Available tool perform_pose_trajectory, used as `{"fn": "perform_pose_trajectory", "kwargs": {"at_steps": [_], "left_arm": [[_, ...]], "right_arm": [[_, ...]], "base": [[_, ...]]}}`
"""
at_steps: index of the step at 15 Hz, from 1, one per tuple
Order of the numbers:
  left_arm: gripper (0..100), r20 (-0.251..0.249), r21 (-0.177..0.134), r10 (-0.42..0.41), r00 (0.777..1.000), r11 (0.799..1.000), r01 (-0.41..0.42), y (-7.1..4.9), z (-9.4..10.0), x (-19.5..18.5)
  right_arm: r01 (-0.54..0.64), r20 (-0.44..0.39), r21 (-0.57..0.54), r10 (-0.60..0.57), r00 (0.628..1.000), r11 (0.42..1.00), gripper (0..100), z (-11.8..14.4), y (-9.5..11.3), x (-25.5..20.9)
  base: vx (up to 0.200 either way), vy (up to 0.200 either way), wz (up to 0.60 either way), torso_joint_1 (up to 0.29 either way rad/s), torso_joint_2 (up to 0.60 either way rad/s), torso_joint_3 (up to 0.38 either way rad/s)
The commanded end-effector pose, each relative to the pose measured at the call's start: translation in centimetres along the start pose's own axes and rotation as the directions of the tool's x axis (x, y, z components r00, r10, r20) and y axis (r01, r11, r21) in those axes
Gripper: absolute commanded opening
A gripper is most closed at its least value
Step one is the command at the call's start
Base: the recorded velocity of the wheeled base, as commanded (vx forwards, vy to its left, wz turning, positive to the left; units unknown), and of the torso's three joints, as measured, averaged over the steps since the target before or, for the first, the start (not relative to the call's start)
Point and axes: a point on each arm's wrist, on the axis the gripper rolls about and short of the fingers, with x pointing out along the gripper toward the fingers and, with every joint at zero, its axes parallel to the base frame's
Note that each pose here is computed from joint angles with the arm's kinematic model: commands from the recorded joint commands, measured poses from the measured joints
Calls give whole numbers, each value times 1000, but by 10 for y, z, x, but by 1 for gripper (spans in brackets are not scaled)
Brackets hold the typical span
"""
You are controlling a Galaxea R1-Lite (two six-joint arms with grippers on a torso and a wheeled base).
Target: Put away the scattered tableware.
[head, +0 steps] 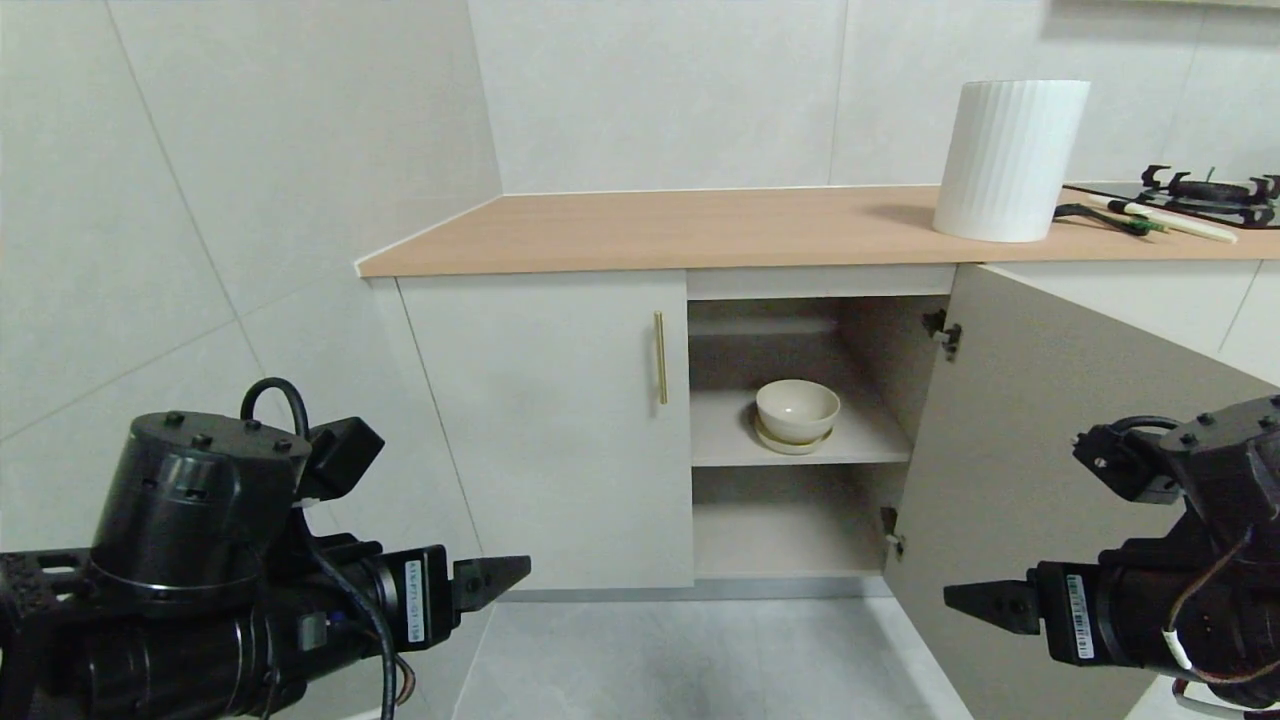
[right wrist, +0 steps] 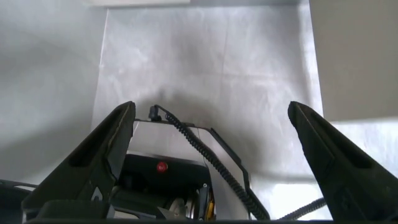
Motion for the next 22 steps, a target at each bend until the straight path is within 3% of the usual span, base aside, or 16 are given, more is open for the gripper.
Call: {"fn": "perform_pose_trajectory", "kwargs": {"at_steps": [1, 11, 14, 18, 22], "left_arm": [[100, -1, 0, 2, 1000, 1000, -2, 0, 0, 0], [100, -8, 21, 8, 1000, 1000, -8, 2, -3, 1], [100, -13, 38, 6, 1000, 999, -6, 1, -5, 1], [100, -10, 38, 5, 1000, 999, -4, 1, -4, 0], [100, -9, 37, 4, 1000, 999, -4, 1, -4, 0]], "right_arm": [[4, -2, 0, -4, 1000, 1000, 100, 0, 0, 1], [8, -7, -2, -8, 1000, 1000, 100, -1, -1, 1], [23, -31, -13, -23, 999, 1000, 100, -5, -3, 1], [58, -100, -61, -64, 993, 996, 100, -10, -6, 1], [143, -115, -80, -151, 982, 987, 100, -11, -11, 8]], "base": [[0, 0, 0, 0, 0, 0], [0, 0, 0, 0, 0, 0], [0, -200, 0, 1, 2, 1], [0, -200, 0, 4, 1, 5], [0, -200, 0, 1, 5, 7]]}}
